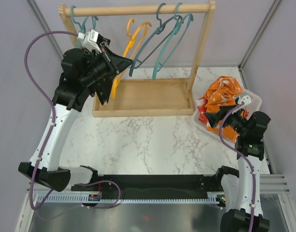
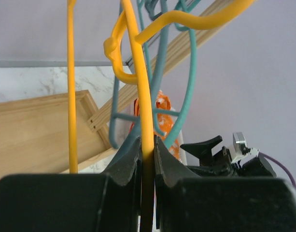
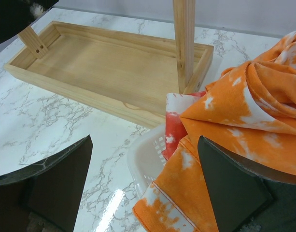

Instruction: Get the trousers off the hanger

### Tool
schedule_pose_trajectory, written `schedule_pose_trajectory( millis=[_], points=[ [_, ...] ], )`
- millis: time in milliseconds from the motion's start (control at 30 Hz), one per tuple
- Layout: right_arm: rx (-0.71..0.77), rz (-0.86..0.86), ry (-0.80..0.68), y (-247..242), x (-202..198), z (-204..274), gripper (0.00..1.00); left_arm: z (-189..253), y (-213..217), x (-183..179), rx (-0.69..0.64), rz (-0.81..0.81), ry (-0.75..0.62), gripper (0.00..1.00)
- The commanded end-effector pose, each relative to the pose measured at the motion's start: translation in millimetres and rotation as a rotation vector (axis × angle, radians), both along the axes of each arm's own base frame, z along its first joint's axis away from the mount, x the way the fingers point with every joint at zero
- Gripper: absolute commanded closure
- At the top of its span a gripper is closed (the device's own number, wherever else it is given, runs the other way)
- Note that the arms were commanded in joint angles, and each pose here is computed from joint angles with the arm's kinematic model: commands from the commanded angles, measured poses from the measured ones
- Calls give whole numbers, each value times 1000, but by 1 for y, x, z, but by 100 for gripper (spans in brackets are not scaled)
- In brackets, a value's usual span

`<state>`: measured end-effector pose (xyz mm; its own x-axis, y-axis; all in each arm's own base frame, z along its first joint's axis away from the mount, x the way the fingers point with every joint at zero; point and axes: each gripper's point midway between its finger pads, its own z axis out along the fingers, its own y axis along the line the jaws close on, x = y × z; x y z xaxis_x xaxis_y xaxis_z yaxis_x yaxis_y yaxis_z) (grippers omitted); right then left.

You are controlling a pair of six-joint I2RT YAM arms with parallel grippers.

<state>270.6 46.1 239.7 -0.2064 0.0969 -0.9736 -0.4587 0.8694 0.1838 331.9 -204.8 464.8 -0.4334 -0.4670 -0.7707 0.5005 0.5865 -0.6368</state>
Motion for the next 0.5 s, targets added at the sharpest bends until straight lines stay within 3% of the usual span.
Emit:
schedule_pose_trajectory(
  millis=[0,467],
  points=[
    [-38,18,-80,2,-3,14,2,54,-13,4,-61,22,-140,98],
    [-40,24,-114,6,-11,22,2,69,-49,68,-59,77,-156,98]
  ],
)
